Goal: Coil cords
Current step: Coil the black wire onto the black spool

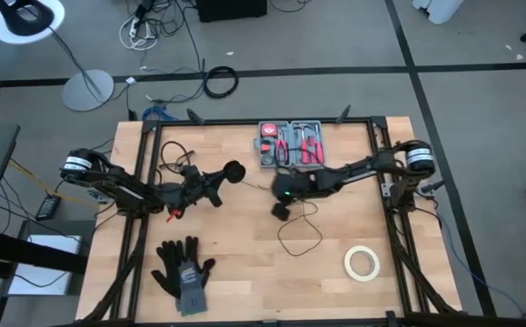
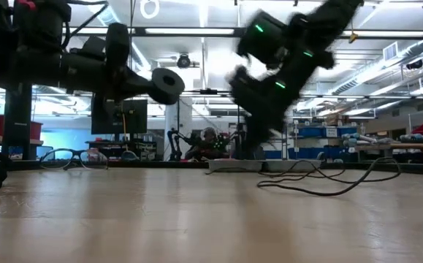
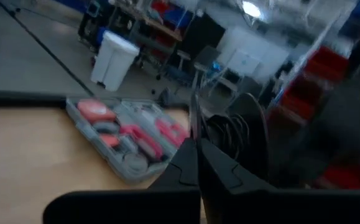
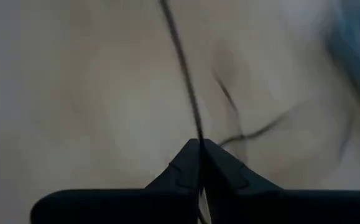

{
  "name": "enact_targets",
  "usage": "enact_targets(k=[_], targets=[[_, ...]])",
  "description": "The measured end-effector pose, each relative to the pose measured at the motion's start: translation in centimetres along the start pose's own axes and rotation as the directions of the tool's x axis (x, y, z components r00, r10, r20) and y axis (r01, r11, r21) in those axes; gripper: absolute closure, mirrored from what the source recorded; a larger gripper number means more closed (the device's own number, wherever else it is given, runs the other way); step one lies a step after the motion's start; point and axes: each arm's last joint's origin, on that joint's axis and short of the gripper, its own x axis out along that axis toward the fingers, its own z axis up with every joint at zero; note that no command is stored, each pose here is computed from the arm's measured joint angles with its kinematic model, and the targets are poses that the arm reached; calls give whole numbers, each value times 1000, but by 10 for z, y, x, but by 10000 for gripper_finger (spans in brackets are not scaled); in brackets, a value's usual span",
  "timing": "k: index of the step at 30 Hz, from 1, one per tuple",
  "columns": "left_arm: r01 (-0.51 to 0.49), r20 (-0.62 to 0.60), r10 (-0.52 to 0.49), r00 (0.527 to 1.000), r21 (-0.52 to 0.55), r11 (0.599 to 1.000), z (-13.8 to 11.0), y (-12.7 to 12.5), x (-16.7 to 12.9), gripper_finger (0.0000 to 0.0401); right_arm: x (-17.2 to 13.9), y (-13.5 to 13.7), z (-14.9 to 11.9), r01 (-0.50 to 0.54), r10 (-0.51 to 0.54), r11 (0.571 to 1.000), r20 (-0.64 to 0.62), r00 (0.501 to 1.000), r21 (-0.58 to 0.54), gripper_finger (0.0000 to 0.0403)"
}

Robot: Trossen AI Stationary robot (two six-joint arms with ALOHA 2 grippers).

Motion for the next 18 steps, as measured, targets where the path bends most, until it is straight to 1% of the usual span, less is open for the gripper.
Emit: enact_targets(k=[2, 4, 7, 9, 10, 13, 15, 18], targets=[[3, 10, -3, 1000, -4, 1000, 1, -1, 0, 401, -8, -11, -22, 67, -63, 997, -65, 996, 49, 391], [4, 6, -4, 1000, 5, 1000, 1, -1, 0, 401, -25, -22, -36, 123, -113, 987, -96, 989, 107, 395], [24, -6, -23, 1000, 10, 1000, 0, -1, 0, 401, -50, -33, -56, 176, -154, 970, -138, 978, 168, 400], [12, 10, -12, 1000, 2, 1000, 1, -1, 0, 401, -68, -41, -69, 203, -173, 963, -172, 970, 175, 401], [13, 14, -13, 1000, -1, 1000, 2, -2, 0, 401, -77, -43, -73, 202, -172, 963, -173, 970, 177, 400], [12, 20, -12, 1000, -5, 1000, 3, -2, 0, 401, -103, -48, -75, 157, -138, 968, -110, 984, 193, 392], [10, 21, -9, 1000, -5, 1000, 3, -1, 0, 401, -115, -52, -77, 128, -114, 975, -84, 990, 182, 383], [10, 18, -10, 1000, -3, 1000, 2, -1, 0, 401, -128, -52, -73, 43, -48, 982, 23, 999, 183, 363]])
